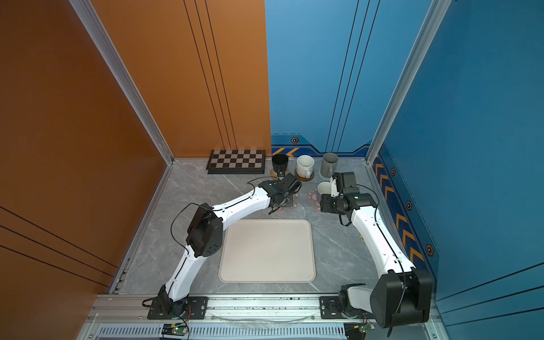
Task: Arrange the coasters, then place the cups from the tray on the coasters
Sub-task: 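Carry the orange-pink mug with the left gripper to the nearer pink flower coaster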
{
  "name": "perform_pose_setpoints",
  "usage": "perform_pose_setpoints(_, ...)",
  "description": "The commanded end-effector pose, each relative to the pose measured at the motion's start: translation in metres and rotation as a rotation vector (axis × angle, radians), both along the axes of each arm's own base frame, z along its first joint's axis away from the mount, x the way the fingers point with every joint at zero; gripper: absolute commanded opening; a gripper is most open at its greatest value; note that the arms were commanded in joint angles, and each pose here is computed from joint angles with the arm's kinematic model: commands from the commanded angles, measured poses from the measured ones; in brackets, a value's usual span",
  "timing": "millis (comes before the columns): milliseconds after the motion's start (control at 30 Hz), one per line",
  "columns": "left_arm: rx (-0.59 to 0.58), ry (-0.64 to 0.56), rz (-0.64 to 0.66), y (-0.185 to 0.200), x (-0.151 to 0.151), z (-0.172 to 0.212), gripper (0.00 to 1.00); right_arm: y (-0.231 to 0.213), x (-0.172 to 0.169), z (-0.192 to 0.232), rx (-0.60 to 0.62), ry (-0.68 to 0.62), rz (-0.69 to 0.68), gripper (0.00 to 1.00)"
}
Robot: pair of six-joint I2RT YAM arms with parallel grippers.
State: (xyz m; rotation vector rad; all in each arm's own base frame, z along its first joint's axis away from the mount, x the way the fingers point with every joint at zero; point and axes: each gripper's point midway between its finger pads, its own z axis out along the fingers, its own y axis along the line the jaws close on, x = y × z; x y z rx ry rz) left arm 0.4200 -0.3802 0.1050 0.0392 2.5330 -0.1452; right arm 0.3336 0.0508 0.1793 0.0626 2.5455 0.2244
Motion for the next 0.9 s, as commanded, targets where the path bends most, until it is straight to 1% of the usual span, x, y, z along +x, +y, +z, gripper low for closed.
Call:
perform_pose_setpoints(0, -0.048, -0.118, 0.033, -0.008, 0.016, 0.037, 0.00, 0.003, -0.001, -0.006, 0.006, 0.010, 0.004, 0.60)
perform_pose_setpoints(300, -0.028, -0.122, 0.035, -0.016, 0.018, 0.025, 0.00, 0.006, 0.001, -0.010, 0.015, 0.019, 0.005, 0.60)
perform_pose_setpoints(533, -0.010, -0.142, 0.042, -0.014, 0.019, 0.028, 0.00, 0.011, 0.002, -0.009, 0.027, 0.016, 0.019, 0.60)
perform_pose_setpoints(733, -0.008, -0.113, 0.040, -0.012, 0.015, 0.017, 0.00, 0.013, 0.003, -0.009, 0.029, 0.015, 0.022, 0.60)
perform_pose_setpoints(833, -0.027, -0.079, 0.053, -0.011, 0.014, 0.010, 0.00, 0.015, 0.001, -0.009, 0.032, 0.016, 0.024, 0.60)
perform_pose_setpoints(867, -0.034, -0.068, 0.058, -0.010, 0.013, 0.007, 0.02, 0.016, 0.000, -0.009, 0.036, 0.016, 0.028, 0.60)
